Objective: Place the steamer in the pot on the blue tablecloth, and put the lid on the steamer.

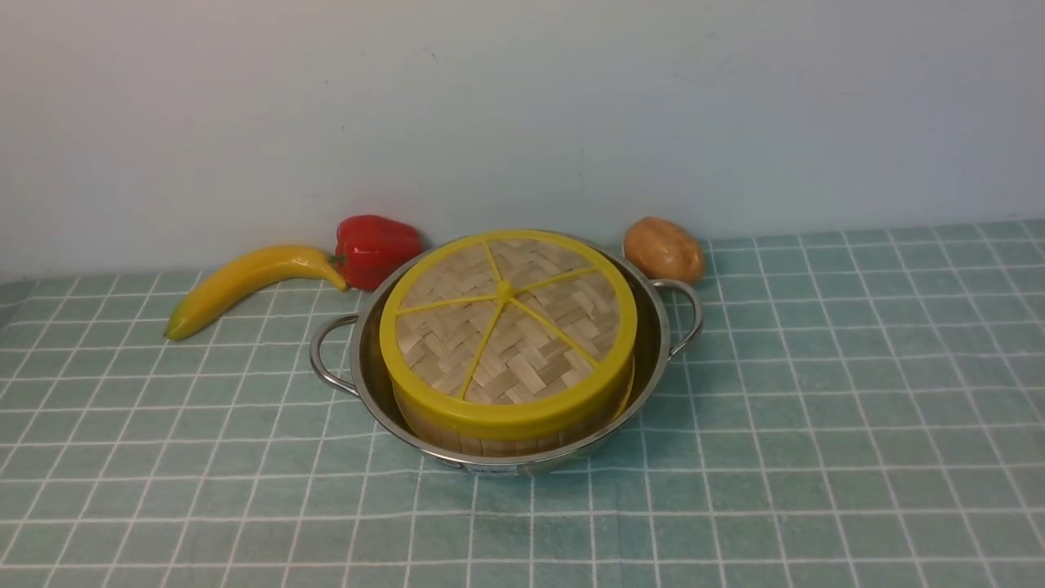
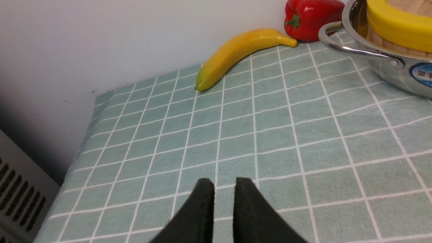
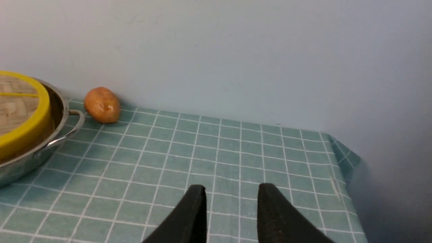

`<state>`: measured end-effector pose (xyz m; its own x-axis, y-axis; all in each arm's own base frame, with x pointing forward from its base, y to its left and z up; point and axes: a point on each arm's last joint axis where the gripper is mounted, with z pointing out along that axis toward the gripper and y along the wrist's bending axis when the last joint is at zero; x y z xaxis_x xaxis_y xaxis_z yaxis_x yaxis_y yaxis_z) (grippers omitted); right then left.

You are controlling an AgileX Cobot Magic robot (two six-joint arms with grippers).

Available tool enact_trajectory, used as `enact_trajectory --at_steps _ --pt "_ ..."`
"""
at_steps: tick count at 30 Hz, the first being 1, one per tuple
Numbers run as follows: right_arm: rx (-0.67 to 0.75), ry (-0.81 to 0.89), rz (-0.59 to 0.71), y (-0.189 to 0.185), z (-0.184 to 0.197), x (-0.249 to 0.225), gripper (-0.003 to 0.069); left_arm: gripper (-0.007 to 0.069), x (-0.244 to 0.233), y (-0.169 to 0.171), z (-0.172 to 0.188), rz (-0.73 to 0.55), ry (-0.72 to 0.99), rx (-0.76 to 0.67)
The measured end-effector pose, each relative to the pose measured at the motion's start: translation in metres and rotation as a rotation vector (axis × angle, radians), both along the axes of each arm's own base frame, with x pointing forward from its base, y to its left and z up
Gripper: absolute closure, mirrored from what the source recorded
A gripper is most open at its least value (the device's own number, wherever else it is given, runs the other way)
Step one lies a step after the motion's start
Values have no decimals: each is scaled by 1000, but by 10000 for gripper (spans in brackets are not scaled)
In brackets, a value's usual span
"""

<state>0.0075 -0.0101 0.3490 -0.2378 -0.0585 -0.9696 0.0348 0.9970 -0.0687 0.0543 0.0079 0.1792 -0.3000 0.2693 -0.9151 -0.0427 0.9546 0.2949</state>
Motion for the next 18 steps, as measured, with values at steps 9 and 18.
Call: enact_trajectory --at_steps 9,18 --pt "110 -175 54 8 -47 31 419 540 0 0 0 0 0 0" --pt "139 -209 88 13 -139 48 419 532 0 0 0 0 -2 0"
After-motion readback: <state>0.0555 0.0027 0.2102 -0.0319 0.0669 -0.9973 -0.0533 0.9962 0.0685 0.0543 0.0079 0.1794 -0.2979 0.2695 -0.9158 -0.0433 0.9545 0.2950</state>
